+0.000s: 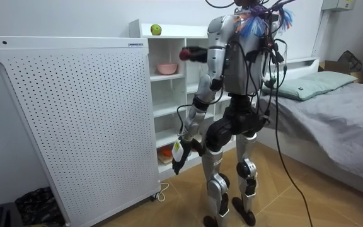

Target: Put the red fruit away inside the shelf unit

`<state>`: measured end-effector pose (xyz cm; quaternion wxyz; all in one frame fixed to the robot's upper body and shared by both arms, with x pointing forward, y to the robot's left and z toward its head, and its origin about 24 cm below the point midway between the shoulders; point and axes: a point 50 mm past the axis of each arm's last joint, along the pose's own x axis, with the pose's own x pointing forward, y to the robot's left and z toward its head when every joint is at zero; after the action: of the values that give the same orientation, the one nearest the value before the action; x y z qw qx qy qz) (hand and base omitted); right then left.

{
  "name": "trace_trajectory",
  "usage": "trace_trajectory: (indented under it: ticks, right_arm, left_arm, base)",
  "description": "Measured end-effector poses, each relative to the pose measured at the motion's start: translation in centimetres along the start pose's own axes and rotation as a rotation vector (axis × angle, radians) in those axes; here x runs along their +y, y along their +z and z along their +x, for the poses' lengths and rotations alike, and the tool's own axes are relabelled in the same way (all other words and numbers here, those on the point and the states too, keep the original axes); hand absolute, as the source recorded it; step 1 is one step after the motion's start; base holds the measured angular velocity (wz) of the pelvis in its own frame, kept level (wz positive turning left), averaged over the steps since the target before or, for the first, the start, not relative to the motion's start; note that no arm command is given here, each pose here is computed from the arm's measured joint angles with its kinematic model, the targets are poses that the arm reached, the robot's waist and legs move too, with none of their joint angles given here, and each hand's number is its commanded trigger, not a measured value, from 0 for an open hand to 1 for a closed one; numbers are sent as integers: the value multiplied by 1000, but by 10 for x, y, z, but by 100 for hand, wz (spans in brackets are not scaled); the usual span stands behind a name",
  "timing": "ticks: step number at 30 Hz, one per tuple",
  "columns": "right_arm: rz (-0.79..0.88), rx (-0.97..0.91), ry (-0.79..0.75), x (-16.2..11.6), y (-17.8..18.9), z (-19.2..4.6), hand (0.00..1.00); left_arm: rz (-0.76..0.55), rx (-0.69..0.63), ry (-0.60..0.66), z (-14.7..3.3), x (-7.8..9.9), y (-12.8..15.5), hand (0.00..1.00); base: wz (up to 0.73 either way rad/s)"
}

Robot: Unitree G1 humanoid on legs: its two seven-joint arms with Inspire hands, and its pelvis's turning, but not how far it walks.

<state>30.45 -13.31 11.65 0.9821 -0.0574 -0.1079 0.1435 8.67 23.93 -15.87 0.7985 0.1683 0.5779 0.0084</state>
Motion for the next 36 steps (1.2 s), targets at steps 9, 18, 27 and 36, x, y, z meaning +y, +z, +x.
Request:
trace_trajectory:
  ticks: [9, 18, 27, 36]
  right_arm:
    - [52, 339, -157, -15, -86, -22, 100]
    - [280, 421, -389, -37, -112, -33, 100]
    - [654, 390, -651, -69, -111, -23, 100]
    - [1065, 258, -801, -102, -95, -6, 100]
  left_arm:
    - [-34, -26, 68, 1, -3, -1, 0]
    - [-3, -38, 104, 0, -5, 0, 0]
    - [9, -81, 142, -1, -14, 10, 0]
    - [48, -92, 135, 0, -18, 23, 0]
  base:
    - [2]
    - [3]
    - [4]
    - [9]
